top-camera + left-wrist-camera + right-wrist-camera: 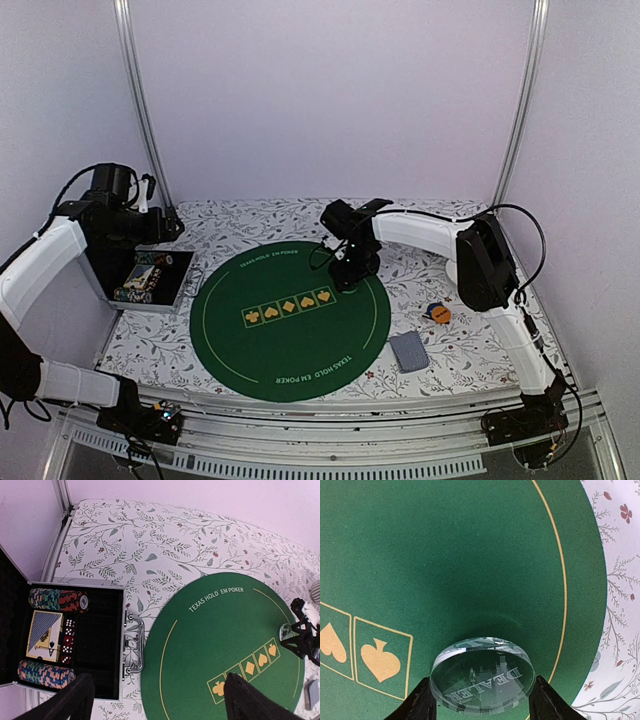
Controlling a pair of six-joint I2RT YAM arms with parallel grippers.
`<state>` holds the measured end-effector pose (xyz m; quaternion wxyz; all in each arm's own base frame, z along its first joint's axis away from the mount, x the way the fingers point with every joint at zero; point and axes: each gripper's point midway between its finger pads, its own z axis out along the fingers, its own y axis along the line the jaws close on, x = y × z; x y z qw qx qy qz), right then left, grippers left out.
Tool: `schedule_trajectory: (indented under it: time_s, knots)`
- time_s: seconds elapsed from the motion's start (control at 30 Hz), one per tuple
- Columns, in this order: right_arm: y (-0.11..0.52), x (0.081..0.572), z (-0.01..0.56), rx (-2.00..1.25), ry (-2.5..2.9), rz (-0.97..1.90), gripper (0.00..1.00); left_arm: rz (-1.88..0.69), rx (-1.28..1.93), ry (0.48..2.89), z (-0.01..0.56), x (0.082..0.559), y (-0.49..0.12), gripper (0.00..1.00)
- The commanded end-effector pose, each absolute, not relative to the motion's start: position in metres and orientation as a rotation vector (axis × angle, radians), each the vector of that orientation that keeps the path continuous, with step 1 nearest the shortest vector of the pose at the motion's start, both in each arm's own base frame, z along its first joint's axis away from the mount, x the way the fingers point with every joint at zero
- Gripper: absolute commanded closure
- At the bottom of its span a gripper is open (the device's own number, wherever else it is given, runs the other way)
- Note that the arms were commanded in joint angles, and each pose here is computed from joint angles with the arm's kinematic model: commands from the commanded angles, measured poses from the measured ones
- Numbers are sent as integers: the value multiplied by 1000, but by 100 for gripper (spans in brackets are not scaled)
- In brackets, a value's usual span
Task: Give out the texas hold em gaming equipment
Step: Place the dealer button on the poker table mat.
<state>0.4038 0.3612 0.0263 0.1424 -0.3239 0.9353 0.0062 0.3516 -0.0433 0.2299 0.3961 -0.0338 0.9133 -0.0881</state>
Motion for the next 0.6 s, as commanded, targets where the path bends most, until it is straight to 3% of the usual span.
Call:
schedule_trajectory:
  time_s: [0.0,0.2,0.4,0.57]
  knots:
    - [345,402,24,-909,2743,-38,59,-217,-59,2296,232,350,-46,8]
    - [346,403,27,-901,2741,-27,42,-211,-57,2288,235,350,-45,8]
    - [348,402,43,-889,2727,4,7,-216,-54,2285,236,350,-47,8]
    - [354,398,105,-866,2637,127,3,-218,-54,2275,240,350,-47,8]
